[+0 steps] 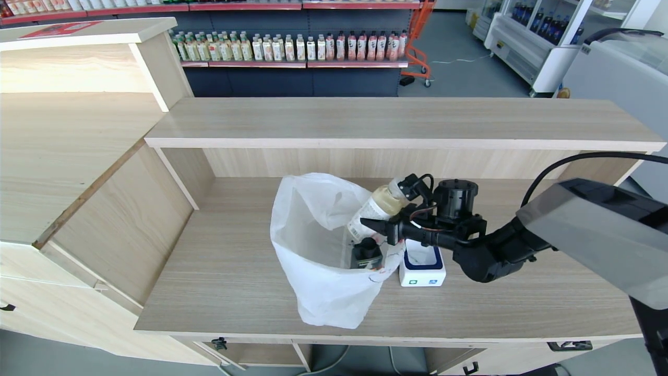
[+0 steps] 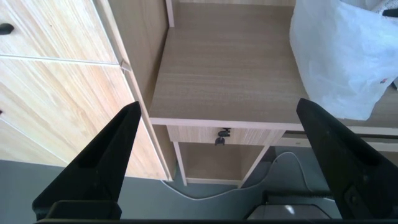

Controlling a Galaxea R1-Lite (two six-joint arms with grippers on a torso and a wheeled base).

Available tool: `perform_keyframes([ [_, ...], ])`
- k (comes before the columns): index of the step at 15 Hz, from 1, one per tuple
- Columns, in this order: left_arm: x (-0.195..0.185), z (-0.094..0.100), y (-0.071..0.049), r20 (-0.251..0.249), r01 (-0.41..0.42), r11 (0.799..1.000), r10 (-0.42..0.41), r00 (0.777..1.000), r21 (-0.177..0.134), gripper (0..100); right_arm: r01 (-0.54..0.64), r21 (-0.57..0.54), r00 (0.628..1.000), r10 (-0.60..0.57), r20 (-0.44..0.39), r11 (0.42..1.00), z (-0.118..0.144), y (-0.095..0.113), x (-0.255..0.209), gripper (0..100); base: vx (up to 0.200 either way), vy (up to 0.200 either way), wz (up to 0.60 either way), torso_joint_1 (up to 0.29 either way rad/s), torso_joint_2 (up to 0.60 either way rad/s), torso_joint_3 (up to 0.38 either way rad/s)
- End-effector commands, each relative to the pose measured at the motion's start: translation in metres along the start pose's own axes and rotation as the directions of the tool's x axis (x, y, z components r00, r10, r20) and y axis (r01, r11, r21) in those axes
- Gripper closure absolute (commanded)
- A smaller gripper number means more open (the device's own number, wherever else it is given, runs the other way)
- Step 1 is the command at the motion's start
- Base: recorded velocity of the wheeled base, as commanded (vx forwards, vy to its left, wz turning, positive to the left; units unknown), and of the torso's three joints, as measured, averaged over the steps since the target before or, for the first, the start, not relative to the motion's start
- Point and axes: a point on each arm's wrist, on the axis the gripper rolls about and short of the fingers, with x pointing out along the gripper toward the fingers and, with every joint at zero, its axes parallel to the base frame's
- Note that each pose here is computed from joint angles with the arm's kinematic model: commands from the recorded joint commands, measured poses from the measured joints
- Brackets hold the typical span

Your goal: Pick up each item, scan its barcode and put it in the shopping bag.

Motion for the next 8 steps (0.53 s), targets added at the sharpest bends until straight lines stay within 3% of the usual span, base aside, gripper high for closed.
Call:
perform_keyframes([
  [1,0.0,0.0,0.0,0.0,-0.001,1.0,0.001,1.0,-0.001,0,0.006,-0.001,1.0,-0.006,-0.018,1.0,-0.0098,-0.0044,0.0012,100,0.0,0.0,0.0,0.0,0.0,0.0],
  [6,0.0,0.0,0.0,0.0,-0.001,1.0,0.001,1.0,-0.001,0,0.008,-0.012,1.0,-0.008,-0.014,1.0,-0.0112,-0.0066,0.0037,100,0.0,0.0,0.0,0.0,0.0,0.0],
  [7,0.0,0.0,0.0,0.0,-0.001,1.0,0.001,1.0,-0.001,0,0.008,-0.012,1.0,-0.008,-0.014,1.0,-0.0112,-0.0066,0.0037,0,0.0,0.0,0.0,0.0,0.0,0.0],
  [8,0.0,0.0,0.0,0.0,-0.001,1.0,0.001,1.0,-0.001,0,0.008,-0.008,1.0,-0.008,-0.013,1.0,-0.0103,-0.0069,0.0029,0,0.0,0.0,0.0,0.0,0.0,0.0],
])
